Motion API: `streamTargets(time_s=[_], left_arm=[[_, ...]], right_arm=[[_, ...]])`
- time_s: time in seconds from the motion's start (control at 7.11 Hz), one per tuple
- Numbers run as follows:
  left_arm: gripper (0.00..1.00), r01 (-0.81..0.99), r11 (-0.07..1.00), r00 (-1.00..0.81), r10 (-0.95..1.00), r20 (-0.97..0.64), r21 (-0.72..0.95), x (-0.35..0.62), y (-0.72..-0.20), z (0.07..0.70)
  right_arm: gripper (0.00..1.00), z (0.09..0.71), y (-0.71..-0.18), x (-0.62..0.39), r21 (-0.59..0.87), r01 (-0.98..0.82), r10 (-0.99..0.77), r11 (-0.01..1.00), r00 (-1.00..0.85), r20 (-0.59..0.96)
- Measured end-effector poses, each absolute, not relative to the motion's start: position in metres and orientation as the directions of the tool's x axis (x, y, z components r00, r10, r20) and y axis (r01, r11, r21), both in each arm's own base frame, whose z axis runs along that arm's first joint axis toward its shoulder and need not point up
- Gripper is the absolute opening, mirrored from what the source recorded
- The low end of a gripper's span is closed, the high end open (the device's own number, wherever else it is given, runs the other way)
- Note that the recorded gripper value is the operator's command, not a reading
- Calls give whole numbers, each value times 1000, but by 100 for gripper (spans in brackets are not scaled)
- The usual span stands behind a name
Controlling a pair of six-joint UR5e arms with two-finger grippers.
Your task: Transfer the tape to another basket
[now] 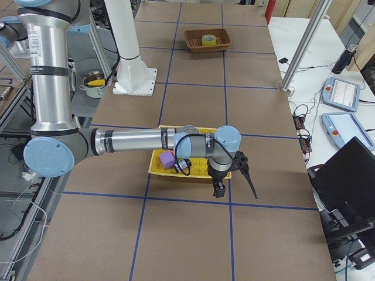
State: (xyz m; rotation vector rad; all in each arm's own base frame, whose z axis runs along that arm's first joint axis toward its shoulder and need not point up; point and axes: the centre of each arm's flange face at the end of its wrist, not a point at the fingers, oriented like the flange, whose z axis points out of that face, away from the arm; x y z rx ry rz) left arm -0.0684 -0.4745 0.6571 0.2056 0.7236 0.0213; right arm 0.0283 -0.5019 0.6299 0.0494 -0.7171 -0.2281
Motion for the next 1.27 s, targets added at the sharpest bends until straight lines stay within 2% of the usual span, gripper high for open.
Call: streamTargets(time_s=[0.56,1.27], left_arm=[[98,43,982,794,79,-603,185,-69,-467,629],[99,3,986,788,99,-608,165,-50,-461,636]], right_arm=[[100,632,-493,47,73,153,-162,986,726,669],[100,644,-480,53,21,149,-123,989,726,677]])
